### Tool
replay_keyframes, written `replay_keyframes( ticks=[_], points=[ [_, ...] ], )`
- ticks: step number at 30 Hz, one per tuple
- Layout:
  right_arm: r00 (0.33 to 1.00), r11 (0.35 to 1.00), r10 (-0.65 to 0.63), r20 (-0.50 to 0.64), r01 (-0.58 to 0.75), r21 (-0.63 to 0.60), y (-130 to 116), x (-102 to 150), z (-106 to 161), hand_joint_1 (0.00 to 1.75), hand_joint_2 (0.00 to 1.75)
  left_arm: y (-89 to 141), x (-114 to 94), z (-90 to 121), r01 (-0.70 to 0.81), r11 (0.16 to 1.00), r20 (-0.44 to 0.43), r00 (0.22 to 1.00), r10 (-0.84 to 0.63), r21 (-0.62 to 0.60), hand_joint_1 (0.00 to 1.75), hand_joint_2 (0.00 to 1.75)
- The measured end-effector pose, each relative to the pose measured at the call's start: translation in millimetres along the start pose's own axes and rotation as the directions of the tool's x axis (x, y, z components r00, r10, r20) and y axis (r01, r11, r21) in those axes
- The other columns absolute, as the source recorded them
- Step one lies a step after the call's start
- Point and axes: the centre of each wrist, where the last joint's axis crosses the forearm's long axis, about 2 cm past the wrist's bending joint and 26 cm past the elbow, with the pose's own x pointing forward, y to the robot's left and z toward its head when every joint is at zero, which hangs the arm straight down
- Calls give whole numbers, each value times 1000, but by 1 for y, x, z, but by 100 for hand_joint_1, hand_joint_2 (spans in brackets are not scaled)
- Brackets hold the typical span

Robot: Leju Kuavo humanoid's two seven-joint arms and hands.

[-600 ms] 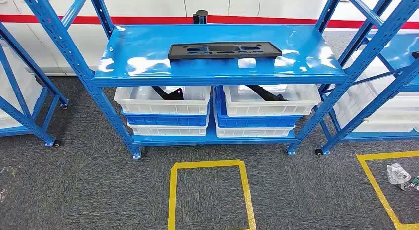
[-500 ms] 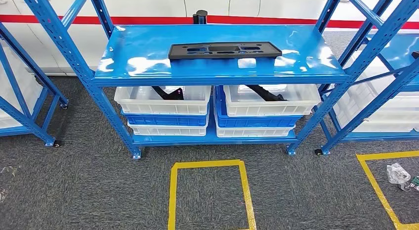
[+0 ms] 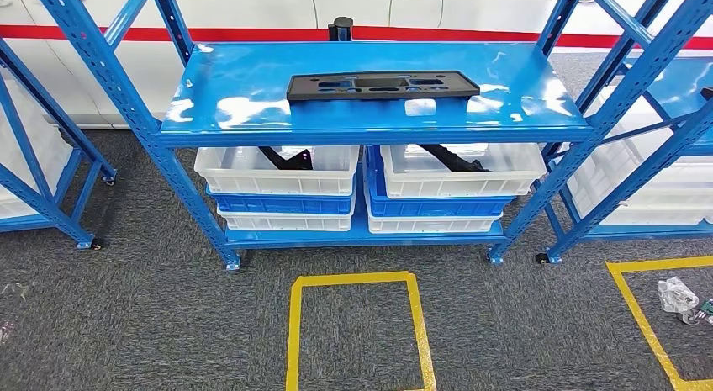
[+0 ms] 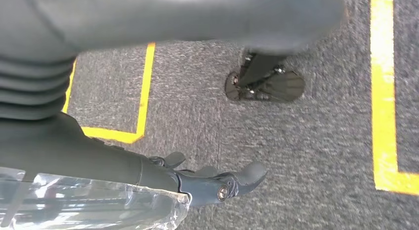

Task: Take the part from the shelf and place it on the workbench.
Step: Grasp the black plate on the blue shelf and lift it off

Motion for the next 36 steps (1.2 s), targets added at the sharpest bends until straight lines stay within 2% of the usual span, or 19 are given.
replay_keyframes(
  ticks=[16, 29, 36],
  points=[
    [993, 991, -113, -17, 112, -74, -4, 18, -4, 0, 0, 7, 37, -5, 146, 988, -28, 989, -148, -56, 0, 175],
    [975, 972, -219, -42, 214, -97, 8, 31, -5, 0, 0, 10, 66, -7, 255, 961, -60, 963, -263, -110, 0, 175],
    [955, 950, -297, -7, 294, -109, 16, 42, -6, 0, 0, 11, 74, -7, 302, 943, -81, 946, -315, -140, 0, 175]
  ],
)
